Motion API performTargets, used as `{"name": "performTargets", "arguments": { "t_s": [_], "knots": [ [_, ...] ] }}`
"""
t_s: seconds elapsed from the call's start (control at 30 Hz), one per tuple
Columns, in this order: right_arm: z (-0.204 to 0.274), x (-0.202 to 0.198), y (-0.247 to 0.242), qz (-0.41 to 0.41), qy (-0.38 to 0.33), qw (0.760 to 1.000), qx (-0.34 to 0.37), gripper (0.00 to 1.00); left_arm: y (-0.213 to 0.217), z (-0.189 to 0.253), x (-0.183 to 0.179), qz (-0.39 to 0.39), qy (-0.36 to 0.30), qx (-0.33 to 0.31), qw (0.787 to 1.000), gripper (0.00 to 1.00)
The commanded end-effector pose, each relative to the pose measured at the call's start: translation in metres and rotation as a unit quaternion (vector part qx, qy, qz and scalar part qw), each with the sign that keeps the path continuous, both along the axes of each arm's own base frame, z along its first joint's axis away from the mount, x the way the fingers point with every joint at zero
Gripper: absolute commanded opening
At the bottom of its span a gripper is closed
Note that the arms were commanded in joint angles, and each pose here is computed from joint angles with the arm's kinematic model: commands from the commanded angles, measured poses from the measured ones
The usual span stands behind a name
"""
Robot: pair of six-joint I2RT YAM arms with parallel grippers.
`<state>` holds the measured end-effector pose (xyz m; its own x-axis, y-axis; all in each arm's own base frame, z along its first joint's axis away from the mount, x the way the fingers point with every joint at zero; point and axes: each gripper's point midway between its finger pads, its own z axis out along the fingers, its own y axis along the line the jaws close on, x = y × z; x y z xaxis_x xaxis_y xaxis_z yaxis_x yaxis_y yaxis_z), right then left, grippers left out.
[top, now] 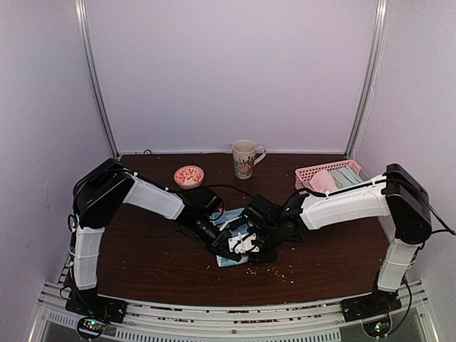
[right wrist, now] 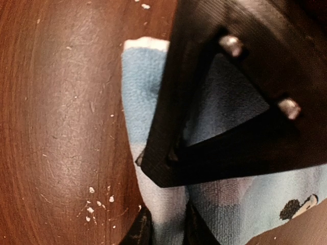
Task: Roll the towels
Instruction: Roll the towel at the center of the board.
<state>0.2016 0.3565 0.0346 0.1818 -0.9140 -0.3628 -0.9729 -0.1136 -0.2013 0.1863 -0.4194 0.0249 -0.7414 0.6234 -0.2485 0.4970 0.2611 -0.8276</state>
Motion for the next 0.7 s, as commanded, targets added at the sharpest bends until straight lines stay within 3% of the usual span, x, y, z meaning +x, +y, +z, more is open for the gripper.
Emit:
{"name": "performTargets", "arguments": {
  "t_s": [0.0, 0.17, 0.27, 0.43, 0.67],
  "knots": [
    [-0.007, -0.003, 0.0, 0.002, 0.009, 1.0, -0.01, 0.17, 0.012, -0.024, 0.001, 0.015, 0.0, 0.037, 0.999, 0.0],
    [-0.008, -0.01, -0.003, 0.006, 0.049, 0.999, -0.02, 0.06, 0.014, -0.01, 0.01, 0.029, -0.032, 0.023, 0.999, 0.0],
    [-0.003, -0.02, -0.008, 0.012, 0.116, 0.993, -0.021, 0.04, 0.022, 0.009, 0.023, 0.054, -0.087, 0.019, 0.995, 0.09],
    [0.011, -0.03, -0.013, 0.013, 0.208, 0.978, -0.027, 0.04, 0.05, 0.035, 0.048, 0.123, -0.181, 0.038, 0.975, 0.28],
    [0.007, -0.027, -0.016, 0.0, 0.321, 0.945, -0.055, 0.03, 0.085, 0.065, 0.064, 0.197, -0.281, 0.047, 0.938, 0.32]
  ]
}}
